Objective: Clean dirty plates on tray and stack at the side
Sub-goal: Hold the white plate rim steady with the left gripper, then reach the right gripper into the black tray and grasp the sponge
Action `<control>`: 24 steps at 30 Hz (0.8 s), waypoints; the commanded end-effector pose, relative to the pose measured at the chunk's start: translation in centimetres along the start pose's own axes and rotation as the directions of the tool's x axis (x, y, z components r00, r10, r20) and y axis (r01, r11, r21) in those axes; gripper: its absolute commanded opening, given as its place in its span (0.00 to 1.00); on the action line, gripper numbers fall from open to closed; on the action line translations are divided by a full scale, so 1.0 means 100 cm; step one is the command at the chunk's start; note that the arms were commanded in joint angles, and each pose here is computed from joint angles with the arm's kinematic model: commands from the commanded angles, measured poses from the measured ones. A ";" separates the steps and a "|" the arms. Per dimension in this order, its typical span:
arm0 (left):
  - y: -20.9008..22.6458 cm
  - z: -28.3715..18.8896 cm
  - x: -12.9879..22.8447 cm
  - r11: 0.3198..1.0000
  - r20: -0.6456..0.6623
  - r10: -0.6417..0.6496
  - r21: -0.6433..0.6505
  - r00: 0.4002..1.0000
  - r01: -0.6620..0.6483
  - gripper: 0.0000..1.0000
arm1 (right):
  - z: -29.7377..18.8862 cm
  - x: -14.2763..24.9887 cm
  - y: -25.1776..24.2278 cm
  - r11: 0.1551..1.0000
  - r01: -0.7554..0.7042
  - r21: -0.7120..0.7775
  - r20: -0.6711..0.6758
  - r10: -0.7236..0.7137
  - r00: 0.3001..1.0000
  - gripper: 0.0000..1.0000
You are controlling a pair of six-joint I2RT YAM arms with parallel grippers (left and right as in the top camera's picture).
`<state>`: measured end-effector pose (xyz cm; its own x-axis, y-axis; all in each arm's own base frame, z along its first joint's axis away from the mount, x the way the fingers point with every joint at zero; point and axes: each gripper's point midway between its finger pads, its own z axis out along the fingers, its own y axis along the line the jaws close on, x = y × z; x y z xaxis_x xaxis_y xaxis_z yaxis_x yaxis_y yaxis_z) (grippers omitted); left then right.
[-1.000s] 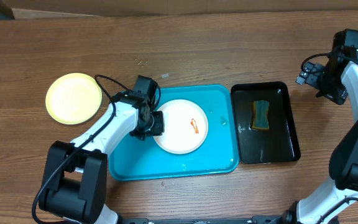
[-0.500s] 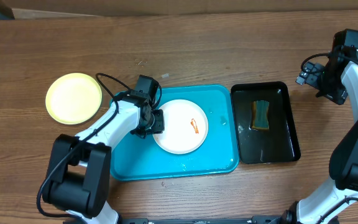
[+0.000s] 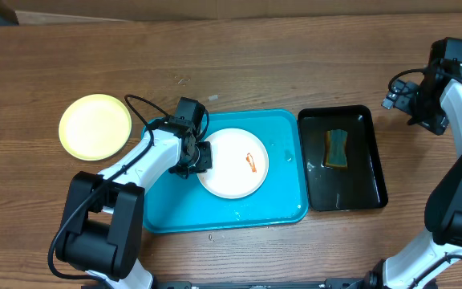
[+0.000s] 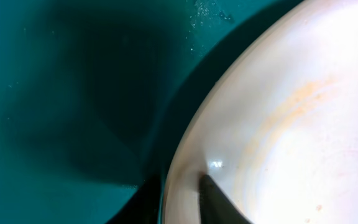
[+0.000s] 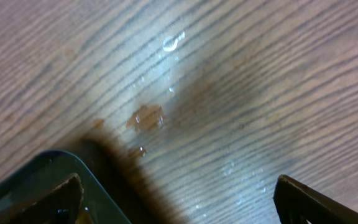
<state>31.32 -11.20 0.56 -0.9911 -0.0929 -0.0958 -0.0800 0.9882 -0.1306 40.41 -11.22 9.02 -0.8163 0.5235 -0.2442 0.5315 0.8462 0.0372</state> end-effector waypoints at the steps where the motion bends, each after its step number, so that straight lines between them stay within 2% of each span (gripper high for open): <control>1: -0.001 0.002 -0.003 1.000 0.000 -0.003 -0.004 1.000 0.003 0.15 | -0.014 -0.026 0.005 1.000 -0.009 -0.030 0.112 0.012 0.994 1.00; 3: 0.000 0.002 -0.003 1.000 0.001 -0.003 -0.006 1.000 0.003 0.15 | -0.015 -0.034 0.008 0.999 -0.009 -0.040 0.143 0.015 0.990 1.00; 6: 0.000 0.002 -0.003 1.000 0.002 -0.003 -0.006 1.000 0.003 0.11 | -0.014 -0.026 0.009 0.999 -0.006 -0.052 0.110 0.012 0.994 1.00; 8: -0.001 0.002 -0.004 1.000 0.003 -0.003 -0.003 1.000 0.003 0.05 | -0.015 -0.022 0.026 0.989 0.004 -0.146 0.086 0.009 0.996 1.00; 10: -0.001 0.002 -0.004 1.000 0.003 -0.003 -0.002 1.000 0.003 0.04 | -0.018 -0.014 0.041 0.970 0.056 -0.236 0.054 -0.044 0.998 0.99; 11: -0.001 0.002 -0.004 1.000 0.003 -0.003 -0.002 1.000 0.003 0.04 | -0.022 -0.006 0.051 0.949 0.099 -0.298 0.033 -0.093 0.995 0.94; 13: -0.001 0.002 -0.004 1.000 0.003 -0.003 -0.002 1.000 0.003 0.04 | -0.032 0.008 0.072 0.903 0.118 -0.414 -0.004 -0.132 0.991 0.75; 15: -0.001 0.002 -0.004 1.000 0.003 -0.002 -0.002 1.000 0.002 0.04 | -0.043 0.017 0.086 0.879 0.129 -0.459 -0.016 -0.154 0.988 0.63; 17: -0.001 0.002 -0.003 1.000 0.003 -0.002 -0.002 1.000 0.002 0.04 | -0.054 0.029 0.094 0.875 0.144 -0.462 -0.032 -0.178 0.984 0.60; 20: -0.001 0.002 -0.003 1.000 0.002 -0.002 -0.003 1.000 0.002 0.04 | -0.068 0.055 0.105 0.880 0.192 -0.434 -0.059 -0.241 0.969 0.62; 22: -0.001 0.002 -0.004 1.000 0.003 -0.002 -0.002 1.000 0.002 0.04 | -0.069 0.074 0.105 0.904 0.240 -0.353 -0.087 -0.287 0.954 0.67; 24: -0.001 0.002 -0.004 1.000 0.003 -0.002 -0.001 1.000 0.002 0.04 | -0.066 0.089 0.101 0.932 0.256 -0.255 -0.128 -0.295 0.947 0.68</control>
<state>31.64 -11.44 0.80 -0.9903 -0.0929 -0.1030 -0.0778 0.9868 -0.1419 37.47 2.21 12.02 -0.9565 0.2845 -0.0650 0.2506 0.9147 0.3172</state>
